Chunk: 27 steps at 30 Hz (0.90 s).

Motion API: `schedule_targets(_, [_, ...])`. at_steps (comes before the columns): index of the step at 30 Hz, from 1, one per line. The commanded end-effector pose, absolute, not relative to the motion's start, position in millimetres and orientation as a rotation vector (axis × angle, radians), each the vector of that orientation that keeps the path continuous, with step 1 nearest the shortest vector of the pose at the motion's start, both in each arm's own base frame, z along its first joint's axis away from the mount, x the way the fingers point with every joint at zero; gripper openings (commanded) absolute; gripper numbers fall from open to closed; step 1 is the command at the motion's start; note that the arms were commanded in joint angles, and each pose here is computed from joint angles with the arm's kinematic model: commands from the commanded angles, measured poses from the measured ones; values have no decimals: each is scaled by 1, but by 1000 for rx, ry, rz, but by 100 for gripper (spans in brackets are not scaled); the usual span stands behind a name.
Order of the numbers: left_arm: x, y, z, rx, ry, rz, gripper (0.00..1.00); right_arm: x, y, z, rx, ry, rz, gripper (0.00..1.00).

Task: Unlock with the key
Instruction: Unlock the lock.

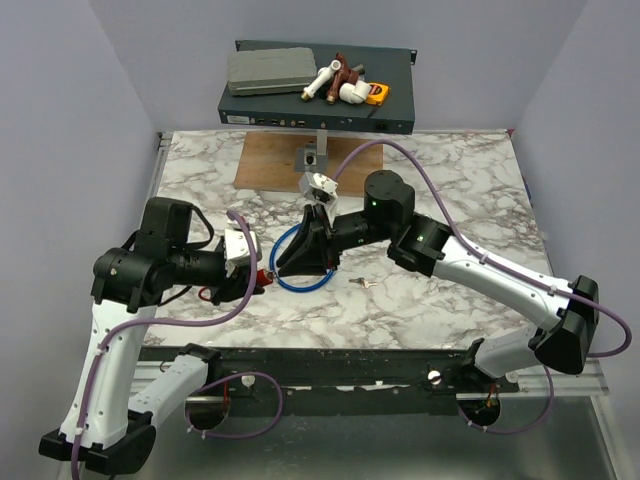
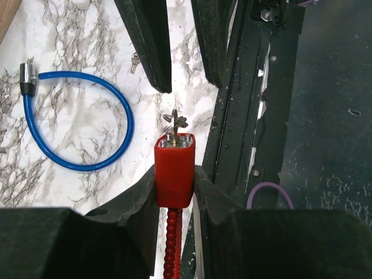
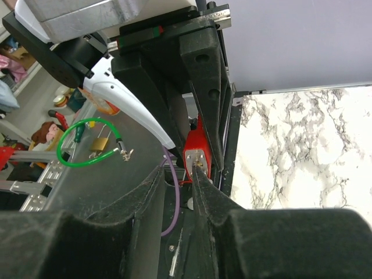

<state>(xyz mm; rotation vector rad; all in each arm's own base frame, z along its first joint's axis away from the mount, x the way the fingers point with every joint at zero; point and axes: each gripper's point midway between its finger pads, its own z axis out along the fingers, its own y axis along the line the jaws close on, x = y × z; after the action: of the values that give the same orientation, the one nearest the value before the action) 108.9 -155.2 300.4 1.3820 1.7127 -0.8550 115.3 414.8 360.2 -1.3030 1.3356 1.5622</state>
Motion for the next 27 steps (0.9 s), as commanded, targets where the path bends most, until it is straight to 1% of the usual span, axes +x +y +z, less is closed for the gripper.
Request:
schedule_targets(1, [111, -158, 308, 1380, 1683, -857, 0, 120, 421, 350, -1295, 1353, 1560, 28])
schedule_targets(22, [107, -161, 314, 1380, 1669, -886, 0, 124, 430, 339, -1275, 1382, 1591, 27])
schedule_targets(25, [108, -162, 315, 1378, 1664, -889, 0, 122, 432, 338, -1283, 1380, 1601, 23])
schedule_targets(26, [108, -162, 316, 1378, 1661, -888, 0, 121, 433, 337, -1284, 1382, 1604, 19])
schedule_targets(27, [108, -162, 316, 1377, 1660, -889, 0, 120, 433, 336, -1289, 1380, 1607, 11])
